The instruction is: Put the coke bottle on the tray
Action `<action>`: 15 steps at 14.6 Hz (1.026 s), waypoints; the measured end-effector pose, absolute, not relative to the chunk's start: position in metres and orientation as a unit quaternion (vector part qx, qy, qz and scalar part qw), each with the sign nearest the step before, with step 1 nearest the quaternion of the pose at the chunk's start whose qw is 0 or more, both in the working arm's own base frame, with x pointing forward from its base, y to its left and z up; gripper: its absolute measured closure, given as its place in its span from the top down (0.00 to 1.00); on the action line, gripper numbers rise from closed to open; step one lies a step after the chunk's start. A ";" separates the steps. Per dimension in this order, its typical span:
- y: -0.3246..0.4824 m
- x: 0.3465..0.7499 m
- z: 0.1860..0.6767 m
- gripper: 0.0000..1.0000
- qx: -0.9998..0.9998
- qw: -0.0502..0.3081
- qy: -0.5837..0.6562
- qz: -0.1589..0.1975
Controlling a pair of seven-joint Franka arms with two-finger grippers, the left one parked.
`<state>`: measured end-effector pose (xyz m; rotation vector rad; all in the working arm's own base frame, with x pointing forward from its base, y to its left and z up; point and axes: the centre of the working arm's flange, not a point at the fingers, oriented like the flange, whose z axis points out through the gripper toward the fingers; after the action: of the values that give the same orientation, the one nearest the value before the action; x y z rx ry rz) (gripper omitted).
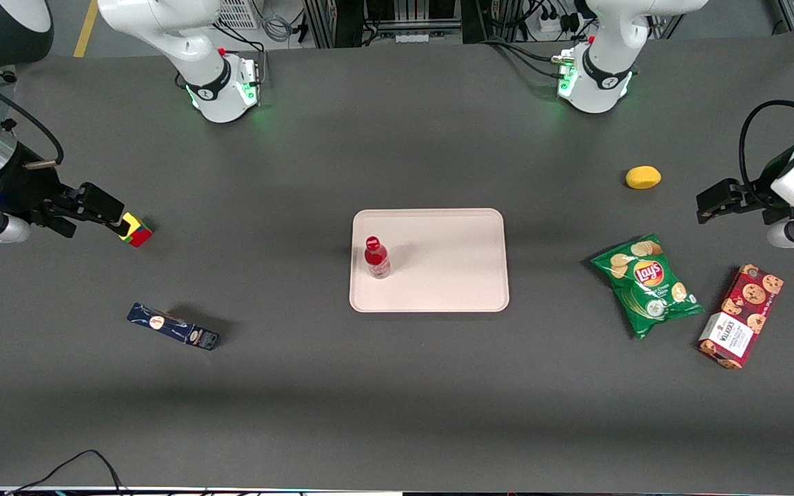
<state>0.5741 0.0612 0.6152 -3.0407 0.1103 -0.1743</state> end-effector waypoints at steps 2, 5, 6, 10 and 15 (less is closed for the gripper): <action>0.050 0.576 0.609 1.00 -0.997 0.043 0.046 -0.052; 0.038 0.579 0.604 1.00 -0.997 0.023 0.050 -0.051; 0.036 0.579 0.603 1.00 -0.997 0.014 0.049 -0.052; 0.033 0.579 0.603 1.00 -0.997 0.004 0.049 -0.052; 0.031 0.580 0.601 1.00 -0.997 0.003 0.051 -0.050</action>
<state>0.5799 0.0307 0.6012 -3.1271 0.1609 -0.1568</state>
